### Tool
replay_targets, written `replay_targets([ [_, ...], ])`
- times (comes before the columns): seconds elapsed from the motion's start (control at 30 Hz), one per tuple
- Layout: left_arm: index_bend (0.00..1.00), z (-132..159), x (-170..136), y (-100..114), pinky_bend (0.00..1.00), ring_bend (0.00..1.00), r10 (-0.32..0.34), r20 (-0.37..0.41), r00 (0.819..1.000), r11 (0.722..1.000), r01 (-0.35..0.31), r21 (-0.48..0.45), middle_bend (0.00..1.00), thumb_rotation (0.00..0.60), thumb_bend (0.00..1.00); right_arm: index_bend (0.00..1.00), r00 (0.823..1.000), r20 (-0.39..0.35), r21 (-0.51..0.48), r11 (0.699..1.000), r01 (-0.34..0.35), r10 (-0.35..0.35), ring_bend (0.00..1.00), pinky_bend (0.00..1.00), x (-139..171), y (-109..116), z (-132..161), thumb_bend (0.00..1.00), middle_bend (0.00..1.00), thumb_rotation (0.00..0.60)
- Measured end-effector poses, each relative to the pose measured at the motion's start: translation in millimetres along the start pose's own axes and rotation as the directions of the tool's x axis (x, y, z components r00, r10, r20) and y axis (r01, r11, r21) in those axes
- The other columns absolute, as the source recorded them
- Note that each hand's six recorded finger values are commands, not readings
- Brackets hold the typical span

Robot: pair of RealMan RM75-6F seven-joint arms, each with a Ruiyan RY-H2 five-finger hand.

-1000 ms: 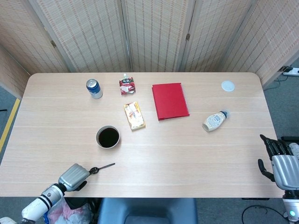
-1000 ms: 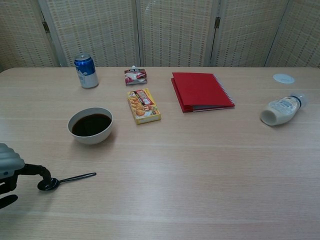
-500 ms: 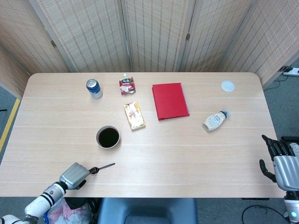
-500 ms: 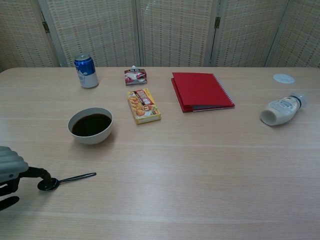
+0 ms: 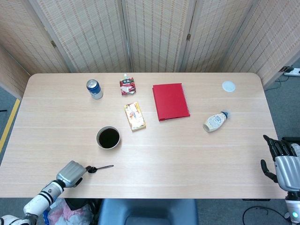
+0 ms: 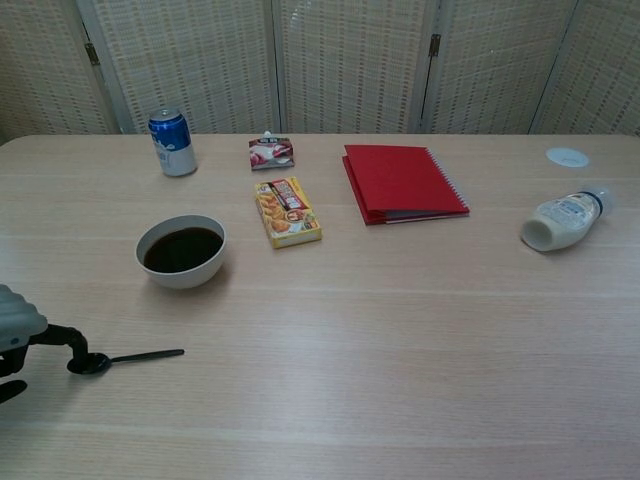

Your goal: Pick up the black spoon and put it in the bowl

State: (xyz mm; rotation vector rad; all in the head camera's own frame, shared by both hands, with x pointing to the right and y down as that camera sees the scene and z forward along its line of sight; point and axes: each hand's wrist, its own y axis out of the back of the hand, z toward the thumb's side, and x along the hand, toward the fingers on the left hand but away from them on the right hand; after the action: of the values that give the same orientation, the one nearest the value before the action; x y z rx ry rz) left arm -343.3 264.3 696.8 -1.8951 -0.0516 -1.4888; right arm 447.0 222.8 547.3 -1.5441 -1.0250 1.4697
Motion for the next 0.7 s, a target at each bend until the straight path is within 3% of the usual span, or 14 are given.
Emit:
replay_targets([
  [0.43,0.28,-26.8,3.7,6.8,0.96,0.89,0.011,-0.102,0.995,1.0,-0.013,-0.015,0.96,0.6,0.57,0.09,1.0,0.0,0.001,1.0,0.004,-0.004,0.18,0.15,0.2,0.9,0.2,0.4,0.18,0.6],
  [0.7,0.27,-26.9,-5.3,21.1,0.96,0.89,0.084,-0.115,0.99,0.995,-0.09,-0.042,0.96,0.6,0.57,0.09,1.0,-0.001,0.0,1.0,0.004,-0.004,0.18,0.15,-0.2,0.9,0.4,0.39,0.18,0.6],
])
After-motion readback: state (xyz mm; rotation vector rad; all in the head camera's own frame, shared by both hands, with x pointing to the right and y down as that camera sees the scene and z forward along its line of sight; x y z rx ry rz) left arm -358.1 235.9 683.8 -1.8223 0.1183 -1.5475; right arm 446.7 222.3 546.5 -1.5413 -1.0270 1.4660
